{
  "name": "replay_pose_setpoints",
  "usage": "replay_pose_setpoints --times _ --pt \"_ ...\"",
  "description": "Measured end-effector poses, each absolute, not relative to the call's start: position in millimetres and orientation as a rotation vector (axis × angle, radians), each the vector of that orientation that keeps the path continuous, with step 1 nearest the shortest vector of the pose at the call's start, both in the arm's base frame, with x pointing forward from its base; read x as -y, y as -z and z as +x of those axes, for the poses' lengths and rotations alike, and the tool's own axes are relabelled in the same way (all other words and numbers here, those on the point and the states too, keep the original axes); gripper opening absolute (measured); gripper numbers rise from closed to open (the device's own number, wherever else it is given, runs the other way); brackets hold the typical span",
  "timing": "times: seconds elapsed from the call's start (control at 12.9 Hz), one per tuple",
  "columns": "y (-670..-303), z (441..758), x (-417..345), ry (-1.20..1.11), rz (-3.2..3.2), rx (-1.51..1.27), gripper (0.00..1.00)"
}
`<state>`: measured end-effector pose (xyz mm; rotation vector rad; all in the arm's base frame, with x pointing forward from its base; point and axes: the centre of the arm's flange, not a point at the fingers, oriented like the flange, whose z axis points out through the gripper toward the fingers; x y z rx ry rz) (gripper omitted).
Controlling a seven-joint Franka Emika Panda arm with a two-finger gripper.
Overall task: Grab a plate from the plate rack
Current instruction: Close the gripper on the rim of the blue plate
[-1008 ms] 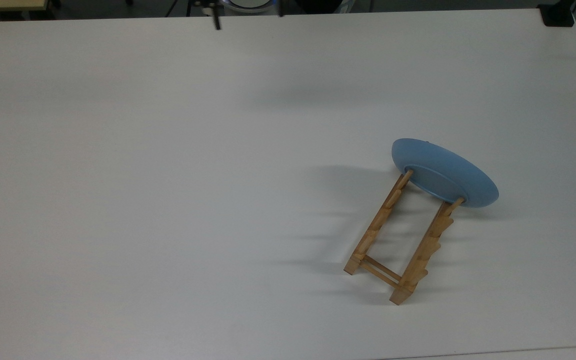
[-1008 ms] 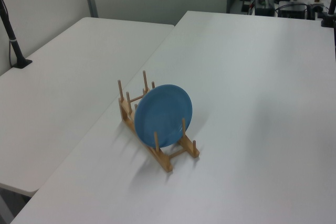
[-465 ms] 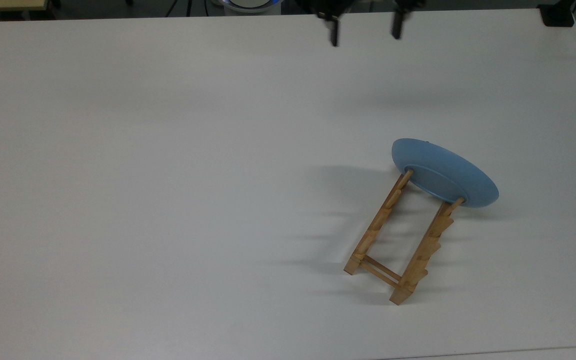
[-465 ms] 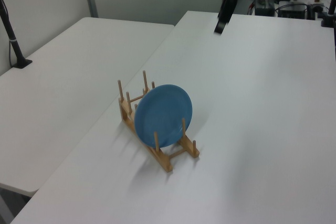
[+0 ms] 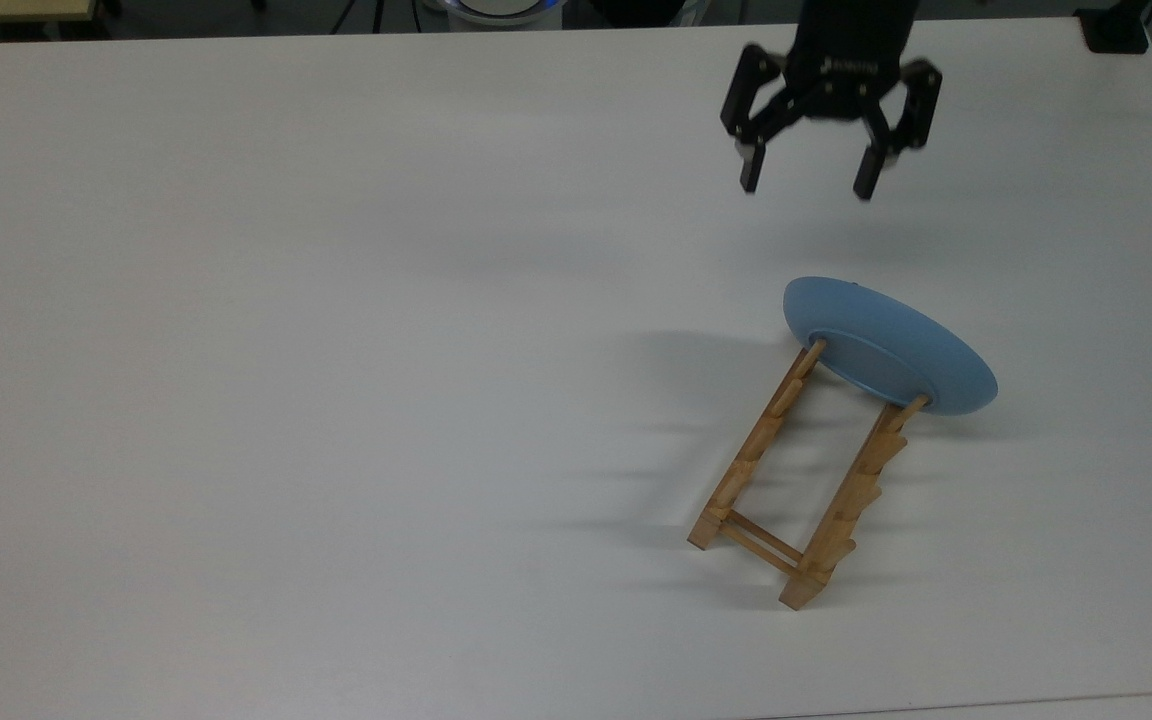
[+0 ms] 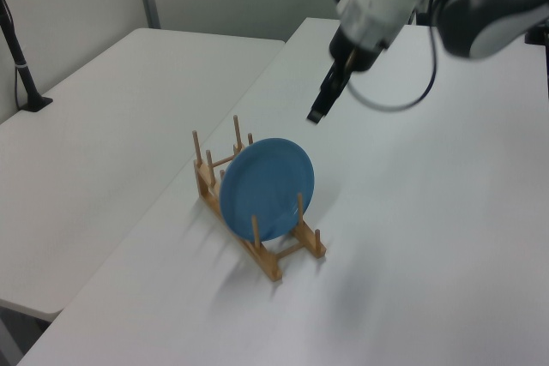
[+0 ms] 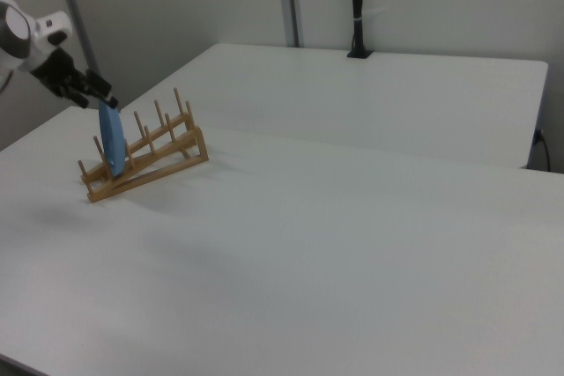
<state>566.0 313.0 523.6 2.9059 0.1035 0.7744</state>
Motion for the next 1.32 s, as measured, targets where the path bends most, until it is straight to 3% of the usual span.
replay_pose_setpoints --times 0.39,0.47,0.54,0.78,1.09,1.16,1.32 --pt "-458.1 585.3 -335.4 -0.819 2.828 -0.047 1.0" --pt "-456.0 585.0 -338.6 -0.817 2.831 -0.053 0.95" --pt "-455.7 584.8 -339.4 -0.817 2.832 -0.054 0.85" --pt "-452.0 584.6 -343.1 -0.825 2.829 -0.042 0.46" --pt "-438.6 583.3 -353.4 -0.864 2.797 -0.029 0.4" --pt "-432.7 584.1 -354.4 -0.859 2.793 -0.032 0.29" --pt "-428.1 584.0 -356.5 -0.854 2.792 -0.041 0.26"
